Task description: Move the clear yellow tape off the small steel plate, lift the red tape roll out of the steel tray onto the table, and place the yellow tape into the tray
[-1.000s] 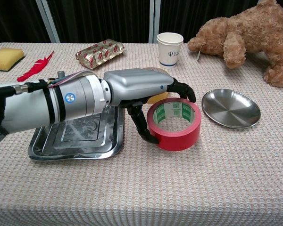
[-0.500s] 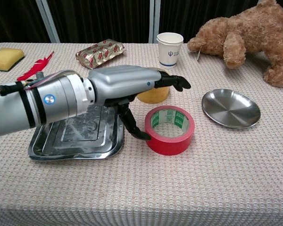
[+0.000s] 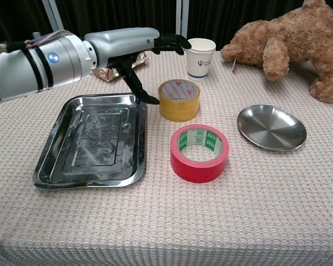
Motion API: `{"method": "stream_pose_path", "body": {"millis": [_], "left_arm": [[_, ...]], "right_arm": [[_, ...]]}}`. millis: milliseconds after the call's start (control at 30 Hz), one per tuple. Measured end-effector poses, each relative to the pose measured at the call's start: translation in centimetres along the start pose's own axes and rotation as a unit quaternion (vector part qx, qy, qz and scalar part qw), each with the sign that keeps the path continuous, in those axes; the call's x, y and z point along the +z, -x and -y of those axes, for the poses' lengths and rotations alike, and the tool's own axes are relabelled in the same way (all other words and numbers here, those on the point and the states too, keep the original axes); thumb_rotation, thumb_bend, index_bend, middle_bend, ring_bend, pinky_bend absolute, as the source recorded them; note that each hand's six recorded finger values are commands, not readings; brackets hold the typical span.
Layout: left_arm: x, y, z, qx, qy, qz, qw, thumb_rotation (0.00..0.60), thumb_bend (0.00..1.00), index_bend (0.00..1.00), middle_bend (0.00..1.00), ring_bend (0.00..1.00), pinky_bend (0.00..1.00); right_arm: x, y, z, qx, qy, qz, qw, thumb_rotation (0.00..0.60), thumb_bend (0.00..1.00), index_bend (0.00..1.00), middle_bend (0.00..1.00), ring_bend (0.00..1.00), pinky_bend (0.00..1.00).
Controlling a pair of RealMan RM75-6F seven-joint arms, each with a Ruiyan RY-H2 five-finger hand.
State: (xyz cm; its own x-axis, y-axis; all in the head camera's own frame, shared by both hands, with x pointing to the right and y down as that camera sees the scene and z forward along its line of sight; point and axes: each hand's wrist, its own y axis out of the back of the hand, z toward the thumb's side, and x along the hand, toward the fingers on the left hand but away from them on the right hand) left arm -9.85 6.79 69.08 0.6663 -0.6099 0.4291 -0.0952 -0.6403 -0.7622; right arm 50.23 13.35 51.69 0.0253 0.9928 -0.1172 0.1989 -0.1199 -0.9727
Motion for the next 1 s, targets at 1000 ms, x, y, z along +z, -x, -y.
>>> {"method": "stream_pose_path", "body": {"millis": [1000], "left_arm": [[-1.8, -6.7, 4.3, -0.086, 0.0, -0.036, 0.9957, 0.6, 0.15, 0.26, 0.33, 0.25, 0.33]], "right_arm": [[-1.7, -0.3, 0.3, 0.01, 0.004, 0.019, 0.9997, 0.6, 0.0, 0.0, 0.0, 0.0, 0.0]]}}
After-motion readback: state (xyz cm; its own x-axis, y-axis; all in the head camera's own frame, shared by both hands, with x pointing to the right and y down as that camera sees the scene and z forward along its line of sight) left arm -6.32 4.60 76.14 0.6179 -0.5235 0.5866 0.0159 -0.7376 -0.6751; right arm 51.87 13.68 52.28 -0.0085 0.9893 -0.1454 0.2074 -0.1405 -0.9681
